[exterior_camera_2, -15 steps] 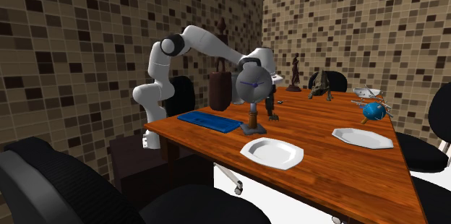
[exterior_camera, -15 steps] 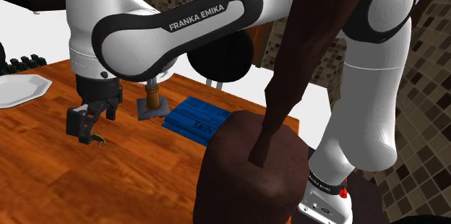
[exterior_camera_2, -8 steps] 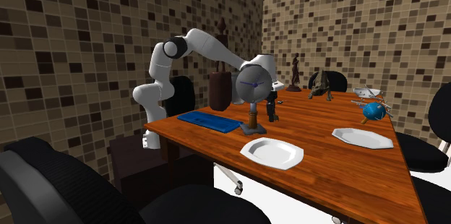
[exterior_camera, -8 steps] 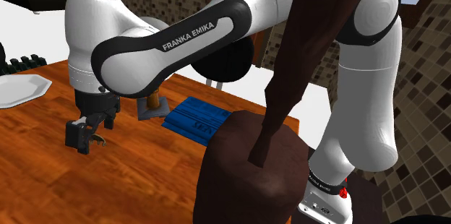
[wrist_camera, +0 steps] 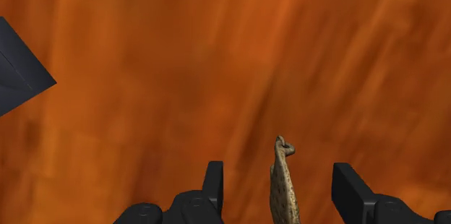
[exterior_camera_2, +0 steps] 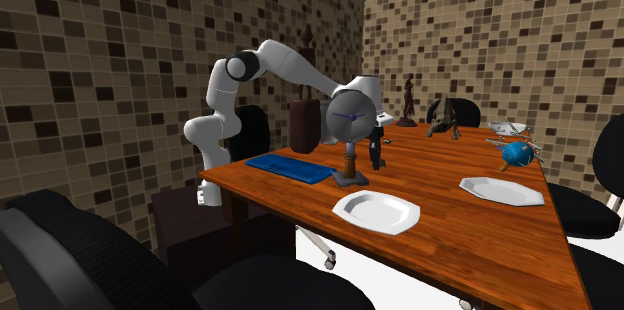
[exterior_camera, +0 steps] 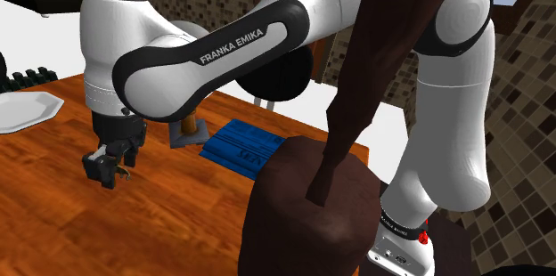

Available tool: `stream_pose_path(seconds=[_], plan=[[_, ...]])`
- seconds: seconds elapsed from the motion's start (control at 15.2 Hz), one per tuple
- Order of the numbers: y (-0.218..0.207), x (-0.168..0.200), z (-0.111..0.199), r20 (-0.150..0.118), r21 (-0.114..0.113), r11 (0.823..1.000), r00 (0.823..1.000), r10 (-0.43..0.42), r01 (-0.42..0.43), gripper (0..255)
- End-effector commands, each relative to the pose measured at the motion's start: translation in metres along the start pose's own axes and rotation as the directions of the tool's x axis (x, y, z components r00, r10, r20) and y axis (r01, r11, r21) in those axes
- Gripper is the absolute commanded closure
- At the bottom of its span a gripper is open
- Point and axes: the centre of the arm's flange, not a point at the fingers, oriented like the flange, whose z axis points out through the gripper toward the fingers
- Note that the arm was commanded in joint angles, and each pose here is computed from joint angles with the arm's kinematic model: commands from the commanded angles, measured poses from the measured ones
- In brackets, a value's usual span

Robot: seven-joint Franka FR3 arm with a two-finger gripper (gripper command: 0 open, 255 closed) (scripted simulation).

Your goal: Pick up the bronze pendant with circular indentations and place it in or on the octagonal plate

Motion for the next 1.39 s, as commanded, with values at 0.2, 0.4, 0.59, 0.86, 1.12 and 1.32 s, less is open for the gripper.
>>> stream_pose_path(seconds=[0.2, 0.4, 0.59, 0.86, 1.12, 1.32], plan=[[0.000, 0.000, 0.000, 0.000, 0.000, 1.000, 1.000, 0.000, 0.000, 255], [0.000, 0.000, -0.001, 0.000, 0.000, 1.000, 1.000, 0.000, 0.000, 255], [-0.001, 0.001, -0.005, 0.000, 0.000, 1.000, 1.000, 0.000, 0.000, 255], [-0.003, 0.004, -0.026, 0.000, 0.000, 1.000, 1.000, 0.000, 0.000, 255], [-0.005, 0.007, -0.047, 0.000, 0.000, 1.000, 1.000, 0.000, 0.000, 255], [-0.006, 0.009, -0.062, 0.000, 0.000, 1.000, 1.000, 0.000, 0.000, 255]])
